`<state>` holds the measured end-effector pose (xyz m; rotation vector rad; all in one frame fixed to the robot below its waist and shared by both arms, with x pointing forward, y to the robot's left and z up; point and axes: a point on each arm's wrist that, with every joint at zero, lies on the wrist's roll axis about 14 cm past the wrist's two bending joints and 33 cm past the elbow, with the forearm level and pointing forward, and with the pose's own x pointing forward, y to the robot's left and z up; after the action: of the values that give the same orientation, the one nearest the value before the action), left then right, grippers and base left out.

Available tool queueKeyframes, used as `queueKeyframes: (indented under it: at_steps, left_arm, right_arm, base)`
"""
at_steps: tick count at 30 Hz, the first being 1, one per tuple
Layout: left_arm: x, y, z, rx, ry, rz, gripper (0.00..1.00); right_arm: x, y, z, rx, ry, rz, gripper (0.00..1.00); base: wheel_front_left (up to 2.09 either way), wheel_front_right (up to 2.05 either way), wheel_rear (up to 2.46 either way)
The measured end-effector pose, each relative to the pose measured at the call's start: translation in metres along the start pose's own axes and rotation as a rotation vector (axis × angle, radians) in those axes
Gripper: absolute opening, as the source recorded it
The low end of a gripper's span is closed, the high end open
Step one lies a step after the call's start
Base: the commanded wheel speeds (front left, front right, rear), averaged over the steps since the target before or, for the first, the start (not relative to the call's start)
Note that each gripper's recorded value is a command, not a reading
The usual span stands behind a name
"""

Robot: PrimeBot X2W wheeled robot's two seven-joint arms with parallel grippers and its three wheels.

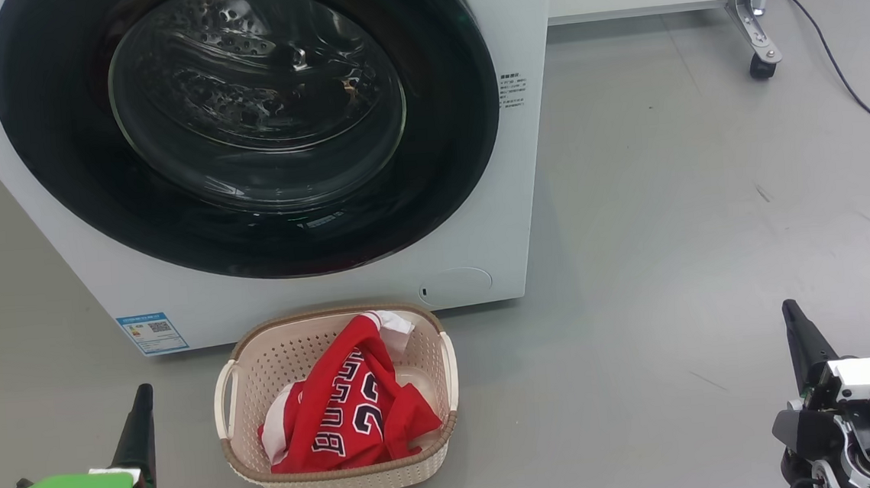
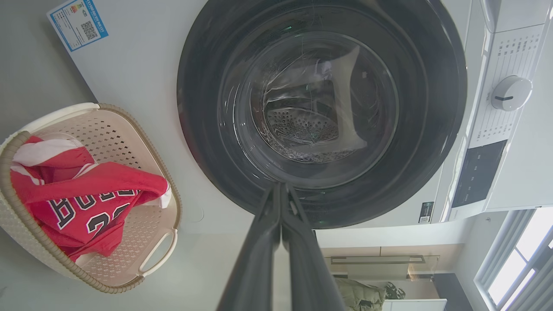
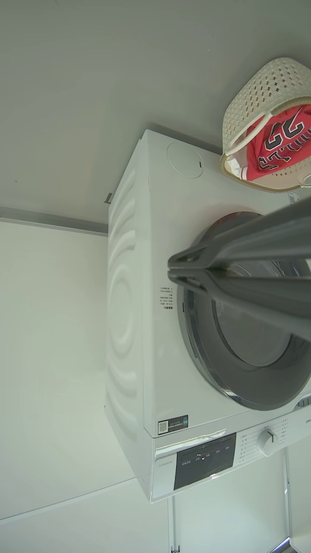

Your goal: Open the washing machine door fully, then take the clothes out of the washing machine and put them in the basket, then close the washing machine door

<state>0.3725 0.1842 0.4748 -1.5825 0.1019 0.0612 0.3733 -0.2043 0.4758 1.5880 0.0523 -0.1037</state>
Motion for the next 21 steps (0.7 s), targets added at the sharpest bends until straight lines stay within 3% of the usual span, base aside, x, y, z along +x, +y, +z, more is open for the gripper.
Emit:
queueKeyframes:
  at_steps: [21]
  left_arm:
    - [-0.0002,0.0016,0.0003,0.000,0.000,0.005,0.00]
  right_arm:
    - [0.0003,0.0001,0.0004,0.000,-0.001,0.000,0.00]
  base:
    - [0.00,0.00,0.00]
